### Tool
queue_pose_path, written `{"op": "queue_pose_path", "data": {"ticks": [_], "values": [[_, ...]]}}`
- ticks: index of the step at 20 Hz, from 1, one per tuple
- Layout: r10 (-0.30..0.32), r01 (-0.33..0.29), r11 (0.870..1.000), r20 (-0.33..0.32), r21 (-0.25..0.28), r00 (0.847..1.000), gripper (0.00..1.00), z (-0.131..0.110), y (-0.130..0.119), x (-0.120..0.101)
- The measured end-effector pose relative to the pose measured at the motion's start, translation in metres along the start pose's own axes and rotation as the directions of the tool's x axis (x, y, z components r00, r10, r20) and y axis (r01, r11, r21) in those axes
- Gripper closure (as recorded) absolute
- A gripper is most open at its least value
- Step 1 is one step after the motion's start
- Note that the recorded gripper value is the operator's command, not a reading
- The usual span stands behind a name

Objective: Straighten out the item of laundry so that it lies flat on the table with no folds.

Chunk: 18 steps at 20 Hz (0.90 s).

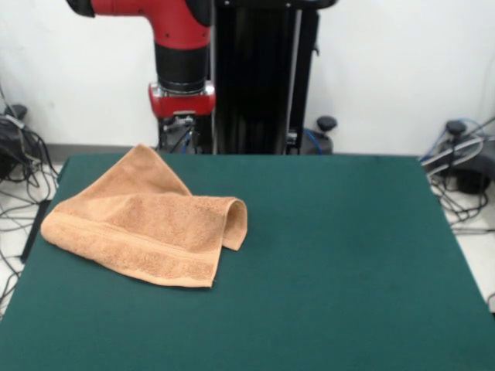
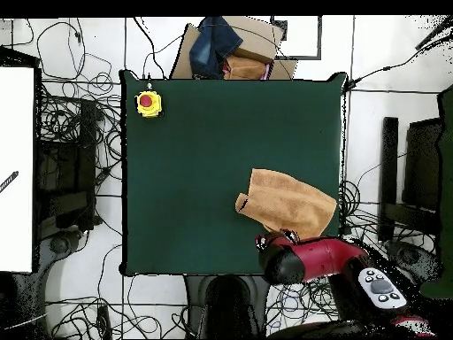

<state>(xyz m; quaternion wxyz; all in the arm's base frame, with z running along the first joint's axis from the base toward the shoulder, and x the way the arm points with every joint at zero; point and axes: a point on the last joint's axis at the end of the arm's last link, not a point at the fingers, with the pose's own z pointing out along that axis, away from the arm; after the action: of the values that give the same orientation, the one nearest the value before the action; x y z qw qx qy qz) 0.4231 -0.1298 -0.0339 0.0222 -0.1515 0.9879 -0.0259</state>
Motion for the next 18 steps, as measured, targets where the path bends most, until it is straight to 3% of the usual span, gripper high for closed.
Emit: {"op": "queue_pose_path", "data": {"ticks": [9,18], "values": [[0.032,-0.032,0.999,0.019,0.028,0.999,0.00,0.003,-0.025,-0.004],[0.027,-0.028,0.999,0.022,0.032,0.999,0.00,0.003,-0.027,-0.006]]}}
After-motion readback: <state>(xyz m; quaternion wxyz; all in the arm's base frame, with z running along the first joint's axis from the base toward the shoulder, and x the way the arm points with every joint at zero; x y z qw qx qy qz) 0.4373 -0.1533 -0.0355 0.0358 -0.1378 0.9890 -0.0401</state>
